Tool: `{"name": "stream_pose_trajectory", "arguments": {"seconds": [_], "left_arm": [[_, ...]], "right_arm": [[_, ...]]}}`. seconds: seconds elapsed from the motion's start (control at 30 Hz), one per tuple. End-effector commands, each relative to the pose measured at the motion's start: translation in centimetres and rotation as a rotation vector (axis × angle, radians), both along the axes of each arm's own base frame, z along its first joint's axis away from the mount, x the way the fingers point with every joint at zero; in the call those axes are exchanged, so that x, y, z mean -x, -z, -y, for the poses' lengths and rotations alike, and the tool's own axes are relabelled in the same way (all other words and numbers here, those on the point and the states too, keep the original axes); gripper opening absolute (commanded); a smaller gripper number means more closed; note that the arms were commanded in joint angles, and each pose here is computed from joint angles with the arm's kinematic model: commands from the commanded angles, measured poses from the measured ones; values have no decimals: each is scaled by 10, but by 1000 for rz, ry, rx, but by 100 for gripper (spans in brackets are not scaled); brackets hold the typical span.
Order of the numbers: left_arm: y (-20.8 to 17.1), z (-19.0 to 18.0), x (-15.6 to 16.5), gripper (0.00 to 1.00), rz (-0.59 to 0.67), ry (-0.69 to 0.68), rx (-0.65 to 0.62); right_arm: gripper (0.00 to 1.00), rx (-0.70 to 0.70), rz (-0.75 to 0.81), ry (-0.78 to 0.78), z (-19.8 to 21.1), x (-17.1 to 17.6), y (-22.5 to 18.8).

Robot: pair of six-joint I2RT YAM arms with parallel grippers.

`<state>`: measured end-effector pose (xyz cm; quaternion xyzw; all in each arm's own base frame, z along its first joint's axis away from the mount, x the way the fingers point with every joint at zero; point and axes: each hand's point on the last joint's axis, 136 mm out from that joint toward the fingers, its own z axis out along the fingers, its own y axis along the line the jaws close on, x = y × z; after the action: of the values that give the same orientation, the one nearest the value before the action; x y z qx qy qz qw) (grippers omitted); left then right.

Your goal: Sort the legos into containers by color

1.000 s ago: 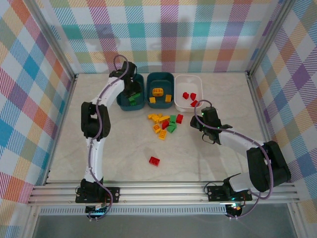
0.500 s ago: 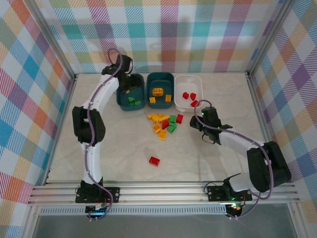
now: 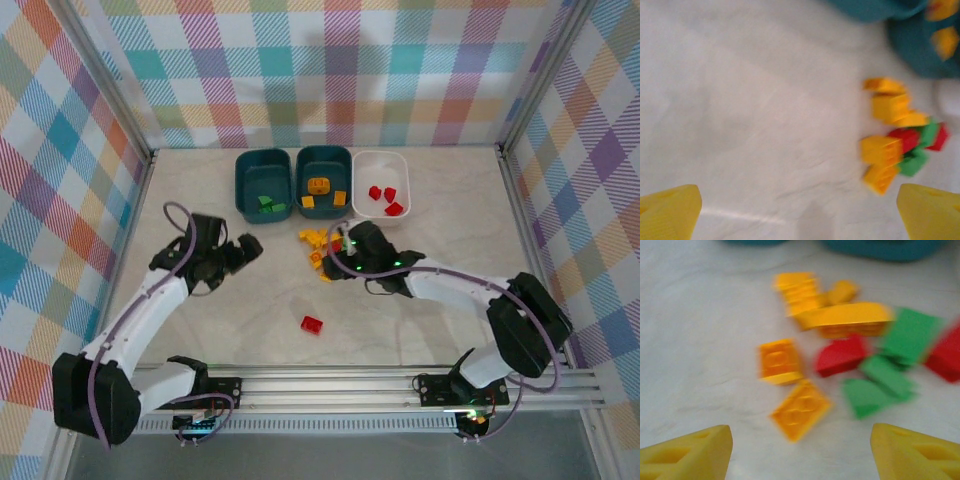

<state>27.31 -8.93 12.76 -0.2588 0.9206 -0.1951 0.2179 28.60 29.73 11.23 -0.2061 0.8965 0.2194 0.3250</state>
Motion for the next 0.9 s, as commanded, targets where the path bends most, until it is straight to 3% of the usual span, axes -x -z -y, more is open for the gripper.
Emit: {"name": "stream_pose_trajectory", "arguments": {"seconds": [0.0,0.17,0.33,0.5,0.6,0.77,0.87], "left_arm": [[9,0,8,100,-9,-32,44],[28,-3,26,100,-30,-36,57],[21,-4,26,100,-2,-13,41],[17,2,25,100,-5,25,53],[19,2,26,100,-3,21,59],[23,2,28,100,-10,20,60],[24,2,29,100,-12,22,62]], "right_arm": [[74,78,-113,-277,-29,52,22],[75,224,-216,-481,-48,115,54],[76,292,-252,-540,-61,143,77],[75,401,-228,-511,-61,145,94],[66,464,-189,-486,-57,142,100],[34,531,-69,-363,-50,115,90],[32,503,20,-327,-54,101,67]]}}
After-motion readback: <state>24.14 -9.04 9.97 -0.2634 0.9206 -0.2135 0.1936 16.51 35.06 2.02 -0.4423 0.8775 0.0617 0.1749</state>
